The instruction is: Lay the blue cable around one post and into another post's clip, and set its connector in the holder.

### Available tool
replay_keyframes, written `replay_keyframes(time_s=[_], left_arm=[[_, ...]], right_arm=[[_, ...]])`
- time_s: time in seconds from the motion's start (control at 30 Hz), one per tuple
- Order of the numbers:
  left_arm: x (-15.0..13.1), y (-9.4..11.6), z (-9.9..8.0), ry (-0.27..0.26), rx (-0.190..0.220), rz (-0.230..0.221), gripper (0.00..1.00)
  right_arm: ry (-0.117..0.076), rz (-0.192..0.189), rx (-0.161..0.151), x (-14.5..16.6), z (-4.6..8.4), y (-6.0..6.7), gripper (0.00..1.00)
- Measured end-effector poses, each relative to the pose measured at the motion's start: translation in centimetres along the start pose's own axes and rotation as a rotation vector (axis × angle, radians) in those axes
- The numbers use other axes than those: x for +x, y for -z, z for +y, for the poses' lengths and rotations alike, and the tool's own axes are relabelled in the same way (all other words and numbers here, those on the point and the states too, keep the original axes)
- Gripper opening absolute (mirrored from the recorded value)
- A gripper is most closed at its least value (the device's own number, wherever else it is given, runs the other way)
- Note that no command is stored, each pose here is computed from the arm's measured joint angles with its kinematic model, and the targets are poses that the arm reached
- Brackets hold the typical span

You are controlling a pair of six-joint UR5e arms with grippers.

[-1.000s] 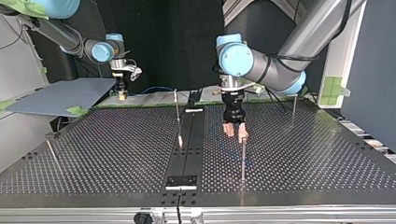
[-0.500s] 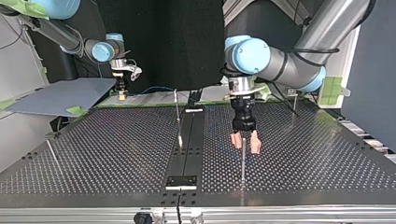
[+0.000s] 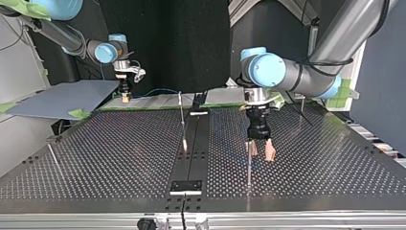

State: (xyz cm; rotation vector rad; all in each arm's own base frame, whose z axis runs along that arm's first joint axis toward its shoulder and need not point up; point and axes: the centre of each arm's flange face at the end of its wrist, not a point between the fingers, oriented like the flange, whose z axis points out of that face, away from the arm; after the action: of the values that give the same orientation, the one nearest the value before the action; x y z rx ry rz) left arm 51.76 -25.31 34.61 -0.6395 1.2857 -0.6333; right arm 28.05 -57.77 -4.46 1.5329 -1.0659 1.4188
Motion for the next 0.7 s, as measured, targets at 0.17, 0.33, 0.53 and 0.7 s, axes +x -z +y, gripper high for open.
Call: replay_keyframes(time_s=[0.17,0.33,0.53,0.7], left_arm=[[-0.5,-0.8,0.3,0.023,0.027,-0.002,1.0],[-0.4,-1.0,-0.1,0.056,0.068,0.009,1.0],[0.5,-1.2,-0.1,0.071,0.101,0.05,1.0],[1.7,-1.9,0.9,0.088,0.098,0.078,1.0]], right_arm=[[0.001,0.0,0.0,0.0,0.0,0.0,0.0],[0.001,-0.002,0.0,0.0,0.0,0.0,0.0],[0.001,-0.002,0.0,0.0,0.0,0.0,0.0],[0.001,-0.003,0.0,-0.1,0.0,0.0,0.0]])
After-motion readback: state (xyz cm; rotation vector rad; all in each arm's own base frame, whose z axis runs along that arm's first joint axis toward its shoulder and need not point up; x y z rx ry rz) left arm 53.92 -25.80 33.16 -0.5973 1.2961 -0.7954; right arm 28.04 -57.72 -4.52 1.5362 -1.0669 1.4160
